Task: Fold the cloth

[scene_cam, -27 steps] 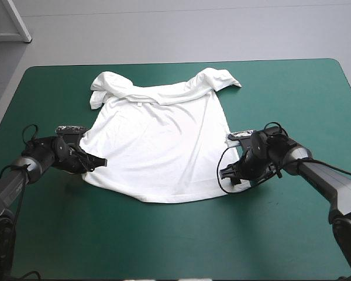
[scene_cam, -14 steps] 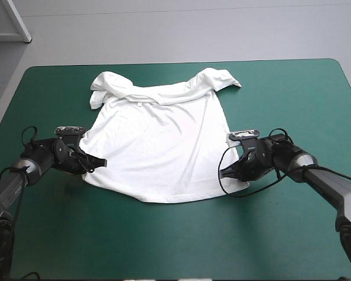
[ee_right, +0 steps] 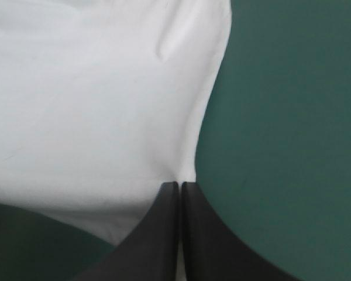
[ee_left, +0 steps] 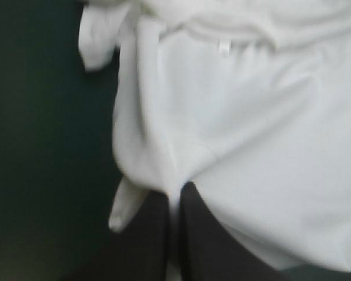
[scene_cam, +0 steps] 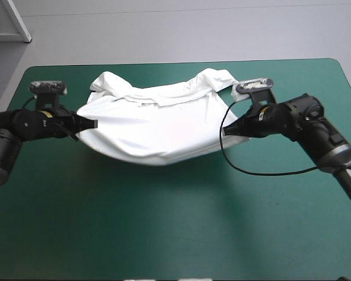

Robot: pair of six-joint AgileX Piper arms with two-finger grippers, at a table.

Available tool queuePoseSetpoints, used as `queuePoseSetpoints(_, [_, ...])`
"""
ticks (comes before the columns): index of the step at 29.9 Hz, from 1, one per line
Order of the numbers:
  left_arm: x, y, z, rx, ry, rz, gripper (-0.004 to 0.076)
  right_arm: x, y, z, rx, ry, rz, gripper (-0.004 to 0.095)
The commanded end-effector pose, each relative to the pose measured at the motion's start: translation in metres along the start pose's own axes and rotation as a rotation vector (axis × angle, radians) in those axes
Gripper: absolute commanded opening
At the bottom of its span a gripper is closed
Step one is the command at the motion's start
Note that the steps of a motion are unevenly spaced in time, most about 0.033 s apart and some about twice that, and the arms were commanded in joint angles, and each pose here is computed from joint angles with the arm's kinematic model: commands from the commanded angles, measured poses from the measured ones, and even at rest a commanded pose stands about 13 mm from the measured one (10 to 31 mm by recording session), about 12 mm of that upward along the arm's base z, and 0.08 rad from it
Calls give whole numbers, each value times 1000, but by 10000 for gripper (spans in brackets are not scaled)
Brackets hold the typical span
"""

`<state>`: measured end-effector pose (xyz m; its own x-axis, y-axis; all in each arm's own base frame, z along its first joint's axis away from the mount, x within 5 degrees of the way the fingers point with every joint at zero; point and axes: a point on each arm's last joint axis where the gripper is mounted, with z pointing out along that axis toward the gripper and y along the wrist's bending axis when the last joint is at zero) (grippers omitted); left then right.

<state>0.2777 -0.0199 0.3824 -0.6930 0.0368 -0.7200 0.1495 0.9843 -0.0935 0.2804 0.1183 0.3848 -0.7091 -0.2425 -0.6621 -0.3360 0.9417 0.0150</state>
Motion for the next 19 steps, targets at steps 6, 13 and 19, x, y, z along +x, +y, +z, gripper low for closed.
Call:
queuePoseSetpoints(6, [-81, -22, -166, -56, -517, 120, -10, -65, -13, -158, 126, -486, -39, -16])
queuePoseSetpoints(13, [-93, -34, -270, -132, -847, 188, -10, -73, -21, -258, 192, -817, -47, -16])
queuePoseSetpoints(19, [-86, -43, -325, -145, -1047, 217, -10, -59, -28, -330, 246, -1066, -13, -16])
